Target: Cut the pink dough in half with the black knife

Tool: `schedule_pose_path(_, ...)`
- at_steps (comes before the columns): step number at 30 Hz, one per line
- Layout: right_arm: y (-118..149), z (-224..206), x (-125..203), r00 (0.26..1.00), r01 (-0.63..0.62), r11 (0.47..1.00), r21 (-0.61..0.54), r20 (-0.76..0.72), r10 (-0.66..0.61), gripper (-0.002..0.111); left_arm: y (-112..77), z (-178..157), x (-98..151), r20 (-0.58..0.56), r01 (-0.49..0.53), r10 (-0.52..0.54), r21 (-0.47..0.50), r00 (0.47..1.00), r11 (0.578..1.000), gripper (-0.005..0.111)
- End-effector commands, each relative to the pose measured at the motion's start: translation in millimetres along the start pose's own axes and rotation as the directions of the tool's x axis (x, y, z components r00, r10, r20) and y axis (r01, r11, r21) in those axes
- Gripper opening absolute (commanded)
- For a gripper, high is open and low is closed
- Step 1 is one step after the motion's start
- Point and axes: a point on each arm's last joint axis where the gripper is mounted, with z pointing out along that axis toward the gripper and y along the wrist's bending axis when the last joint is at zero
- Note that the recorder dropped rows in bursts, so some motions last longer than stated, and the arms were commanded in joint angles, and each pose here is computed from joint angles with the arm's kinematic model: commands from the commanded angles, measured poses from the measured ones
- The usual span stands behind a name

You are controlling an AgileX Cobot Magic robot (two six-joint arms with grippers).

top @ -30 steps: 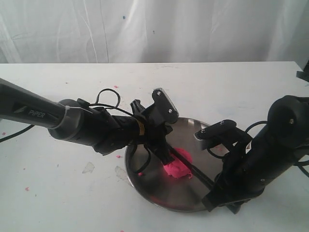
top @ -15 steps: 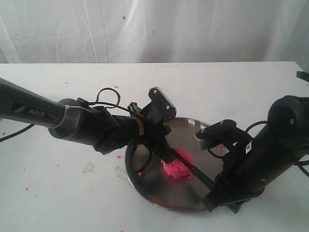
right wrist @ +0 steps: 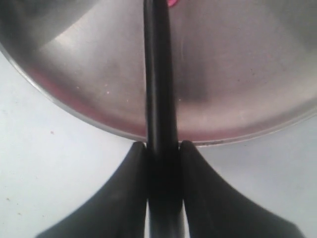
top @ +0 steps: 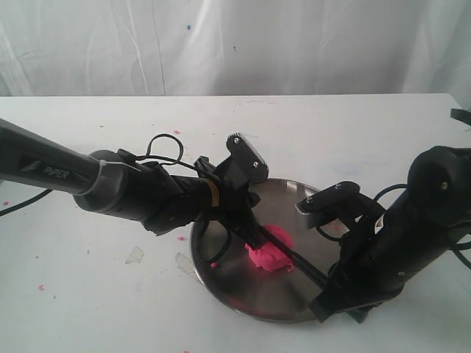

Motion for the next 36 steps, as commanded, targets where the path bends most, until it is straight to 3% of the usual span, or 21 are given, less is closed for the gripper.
schedule_pose_path(1, -2, 7, -1, 1.0, -0.004, 1.0, 0.008, -0.003, 0.004, 0.0, -3.5, 2, 10, -0.066, 0.006, -0.005, 0.014, 0.998, 1.0, 0.0)
schedule_pose_path(36, -3, 17, -2, 0.999, -0.032, 0.999, -0.003, -0.016, 0.032, 0.0, -3.4, 2, 9, -0.058, 0.006, -0.005, 0.013, 0.998, 1.0, 0.0)
